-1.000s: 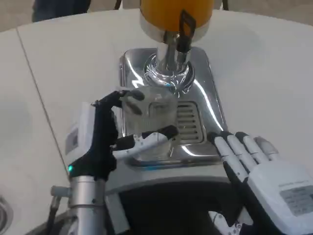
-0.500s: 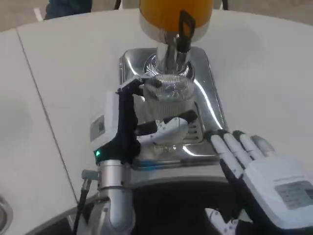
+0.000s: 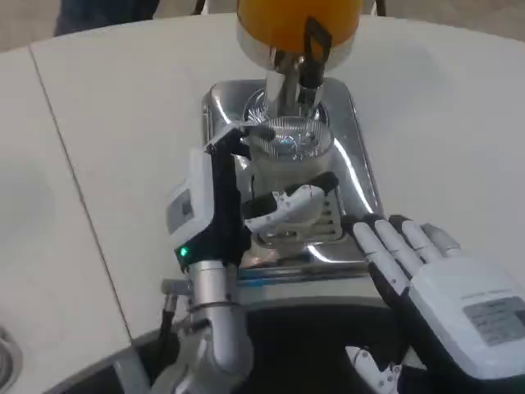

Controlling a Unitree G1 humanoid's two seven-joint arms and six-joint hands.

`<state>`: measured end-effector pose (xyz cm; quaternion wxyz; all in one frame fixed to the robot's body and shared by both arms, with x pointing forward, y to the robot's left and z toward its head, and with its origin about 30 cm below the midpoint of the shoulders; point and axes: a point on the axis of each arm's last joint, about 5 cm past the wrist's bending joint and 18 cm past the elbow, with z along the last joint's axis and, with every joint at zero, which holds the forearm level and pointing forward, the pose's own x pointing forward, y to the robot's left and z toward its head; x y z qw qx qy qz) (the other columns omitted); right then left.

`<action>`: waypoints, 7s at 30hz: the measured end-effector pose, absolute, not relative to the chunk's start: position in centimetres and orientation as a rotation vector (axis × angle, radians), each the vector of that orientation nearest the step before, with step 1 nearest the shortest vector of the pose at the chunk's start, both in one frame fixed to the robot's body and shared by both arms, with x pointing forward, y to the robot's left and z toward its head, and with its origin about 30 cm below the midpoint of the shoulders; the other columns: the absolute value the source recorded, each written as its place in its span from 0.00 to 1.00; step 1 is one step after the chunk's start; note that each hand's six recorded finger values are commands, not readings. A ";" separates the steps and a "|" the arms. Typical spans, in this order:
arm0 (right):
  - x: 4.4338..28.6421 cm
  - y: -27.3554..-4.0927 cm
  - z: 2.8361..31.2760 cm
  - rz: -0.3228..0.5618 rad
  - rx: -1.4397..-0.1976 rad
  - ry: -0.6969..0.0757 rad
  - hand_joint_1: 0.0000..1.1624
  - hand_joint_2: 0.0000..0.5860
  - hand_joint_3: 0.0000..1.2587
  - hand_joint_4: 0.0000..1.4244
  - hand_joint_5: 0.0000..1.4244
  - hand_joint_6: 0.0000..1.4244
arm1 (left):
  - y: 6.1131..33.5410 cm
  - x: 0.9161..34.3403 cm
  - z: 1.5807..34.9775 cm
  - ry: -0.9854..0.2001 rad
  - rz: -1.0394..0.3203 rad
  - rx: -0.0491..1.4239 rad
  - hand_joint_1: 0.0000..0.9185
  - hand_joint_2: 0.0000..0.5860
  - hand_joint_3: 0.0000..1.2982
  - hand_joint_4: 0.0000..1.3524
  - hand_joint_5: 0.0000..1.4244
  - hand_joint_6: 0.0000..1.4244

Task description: Grasp the cup under the faucet to collect the drink, then remove the cup.

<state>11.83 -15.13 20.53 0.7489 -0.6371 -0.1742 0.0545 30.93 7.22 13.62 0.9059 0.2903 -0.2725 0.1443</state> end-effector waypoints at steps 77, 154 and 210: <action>19.4 -12.0 27.1 0.050 -0.520 -0.555 0.44 0.93 0.00 0.00 0.00 0.03 | 21.1 14.0 16.7 -0.386 0.070 1.323 0.04 0.12 0.00 0.00 0.00 0.00; 17.0 -10.1 32.2 0.184 -1.163 -0.480 0.24 0.87 0.02 0.00 0.00 0.03 | 19.2 21.0 14.9 -0.389 0.146 1.020 0.00 0.28 0.00 0.00 0.04 0.07; 10.0 -15.8 22.2 0.126 -1.432 -0.408 0.48 0.75 0.00 0.00 0.00 0.01 | 12.7 27.8 15.2 -0.453 0.019 0.779 0.30 0.12 0.00 0.00 0.02 0.06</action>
